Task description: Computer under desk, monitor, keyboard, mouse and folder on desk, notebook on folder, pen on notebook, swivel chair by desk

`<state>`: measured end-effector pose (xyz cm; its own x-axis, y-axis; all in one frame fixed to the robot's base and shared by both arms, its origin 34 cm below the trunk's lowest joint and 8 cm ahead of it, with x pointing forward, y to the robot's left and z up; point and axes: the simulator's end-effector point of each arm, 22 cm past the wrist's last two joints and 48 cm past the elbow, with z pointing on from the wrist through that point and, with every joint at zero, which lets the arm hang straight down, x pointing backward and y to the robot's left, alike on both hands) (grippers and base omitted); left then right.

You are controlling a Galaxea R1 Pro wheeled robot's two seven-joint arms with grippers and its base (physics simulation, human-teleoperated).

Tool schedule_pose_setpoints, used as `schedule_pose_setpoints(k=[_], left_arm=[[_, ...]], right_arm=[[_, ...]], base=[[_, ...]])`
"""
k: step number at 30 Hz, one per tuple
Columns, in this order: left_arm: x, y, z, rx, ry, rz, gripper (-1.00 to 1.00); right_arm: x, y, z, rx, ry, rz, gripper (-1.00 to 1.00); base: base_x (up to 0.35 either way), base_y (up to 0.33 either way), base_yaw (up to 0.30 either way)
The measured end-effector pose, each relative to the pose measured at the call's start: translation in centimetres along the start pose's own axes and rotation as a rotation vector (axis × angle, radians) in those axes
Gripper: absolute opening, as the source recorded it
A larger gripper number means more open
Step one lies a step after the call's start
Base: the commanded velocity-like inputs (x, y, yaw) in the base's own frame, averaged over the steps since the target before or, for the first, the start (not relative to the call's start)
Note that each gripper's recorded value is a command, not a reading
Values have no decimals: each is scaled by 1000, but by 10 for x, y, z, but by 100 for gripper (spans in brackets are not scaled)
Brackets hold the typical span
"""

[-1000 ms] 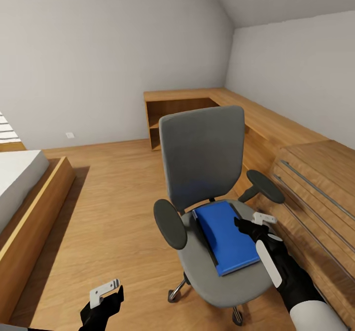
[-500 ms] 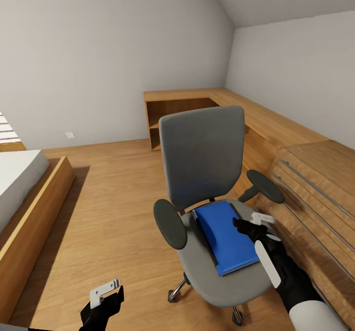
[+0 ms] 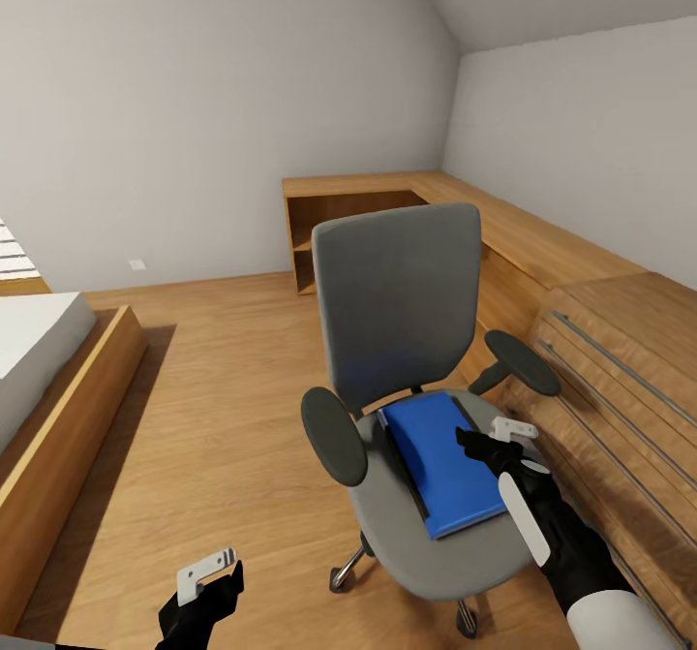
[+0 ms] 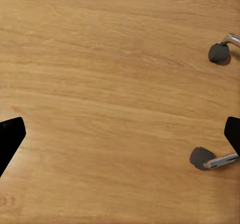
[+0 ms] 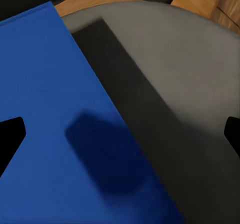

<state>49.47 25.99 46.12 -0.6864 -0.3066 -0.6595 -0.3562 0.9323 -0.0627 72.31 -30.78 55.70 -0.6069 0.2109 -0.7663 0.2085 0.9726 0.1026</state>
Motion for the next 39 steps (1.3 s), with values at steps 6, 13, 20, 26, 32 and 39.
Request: schedule_pose_setpoints(k=[6, 13, 20, 26, 32, 39], left_arm=[[0, 0, 0, 2, 0, 1, 100], [0, 0, 0, 1, 1, 1, 100], [0, 0, 0, 1, 0, 1, 100], [0, 0, 0, 1, 1, 1, 100], [1, 0, 0, 1, 1, 1, 100], [1, -1, 0, 2, 2, 0, 100]], right_arm=[[1, 3, 0, 3, -2, -25, 100], [1, 6, -1, 7, -5, -70, 100], [2, 8, -1, 7, -5, -79, 100], [2, 9, -1, 4, -4, -82, 100], [3, 10, -1, 4, -3, -83, 100], [3, 10, -1, 4, -2, -84, 100]], base=[[0, 0, 0], [0, 0, 0], [0, 0, 0], [0, 0, 0], [0, 0, 0], [0, 0, 0]])
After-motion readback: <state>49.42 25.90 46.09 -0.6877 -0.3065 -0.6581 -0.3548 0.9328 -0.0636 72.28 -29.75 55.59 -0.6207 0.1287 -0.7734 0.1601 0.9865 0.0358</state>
